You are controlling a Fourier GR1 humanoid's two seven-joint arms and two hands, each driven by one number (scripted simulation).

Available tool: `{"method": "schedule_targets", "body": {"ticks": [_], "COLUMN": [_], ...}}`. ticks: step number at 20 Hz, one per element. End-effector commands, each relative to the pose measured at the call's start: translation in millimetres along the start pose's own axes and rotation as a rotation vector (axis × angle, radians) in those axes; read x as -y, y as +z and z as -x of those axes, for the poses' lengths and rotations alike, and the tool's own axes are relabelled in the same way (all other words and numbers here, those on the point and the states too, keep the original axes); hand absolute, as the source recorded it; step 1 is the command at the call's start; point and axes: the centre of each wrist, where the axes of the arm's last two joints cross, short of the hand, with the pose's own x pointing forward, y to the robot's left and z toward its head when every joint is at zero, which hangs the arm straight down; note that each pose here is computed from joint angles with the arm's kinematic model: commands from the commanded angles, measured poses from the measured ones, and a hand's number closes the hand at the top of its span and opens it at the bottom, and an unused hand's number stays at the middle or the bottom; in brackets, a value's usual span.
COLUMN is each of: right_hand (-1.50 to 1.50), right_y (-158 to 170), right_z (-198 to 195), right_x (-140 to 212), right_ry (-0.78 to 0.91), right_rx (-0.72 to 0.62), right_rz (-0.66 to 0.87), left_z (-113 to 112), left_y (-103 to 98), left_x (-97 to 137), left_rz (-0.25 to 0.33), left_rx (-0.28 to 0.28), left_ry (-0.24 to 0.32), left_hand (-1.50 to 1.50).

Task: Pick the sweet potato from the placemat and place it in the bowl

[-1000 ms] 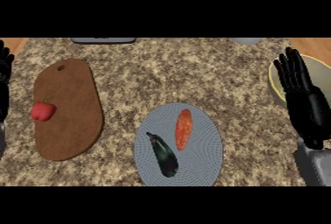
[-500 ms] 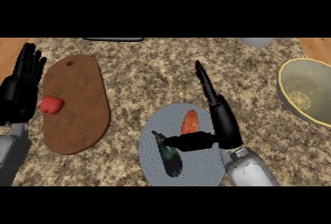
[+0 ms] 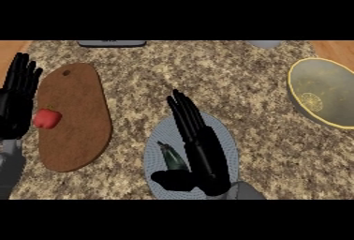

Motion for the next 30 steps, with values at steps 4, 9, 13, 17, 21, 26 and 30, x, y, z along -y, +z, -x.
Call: {"method": "schedule_targets", "body": {"ticks": [4, 9, 13, 17, 21, 26, 30], "right_hand": [-1.5, -1.5, -1.5, -1.5, -1.5, -1.5, -1.5], "right_y": [-5, -8, 0, -7, -15, -27, -21], "right_z": [-36, -63, -70, -83, -72, -52, -26], "right_x": [50, 58, 66, 73, 73, 72, 59], "right_ry": [0.281, 0.436, 0.521, 0.521, 0.517, 0.496, 0.515], "right_rx": [-0.208, -0.341, -0.393, -0.443, -0.487, -0.512, -0.53], "right_rz": [-0.094, -0.363, -0.528, -0.581, -0.579, -0.593, -0.636], "left_z": [-4, 4, 0, 0, -7, -7, -12], "left_y": [7, 14, 10, 8, 4, 2, -13], "left_x": [2, 6, 3, -10, 3, 11, 4], "left_rz": [-0.001, 0.014, 0.008, -0.007, 0.017, 0.022, -0.005], "left_rx": [-0.004, -0.007, -0.001, -0.008, 0.002, 0.016, -0.002], "left_ry": [-0.002, 0.011, 0.011, 0.01, 0.013, 0.024, 0.005], "left_hand": [0.0, 0.0, 0.0, 0.0, 0.0, 0.0, 0.0]}}
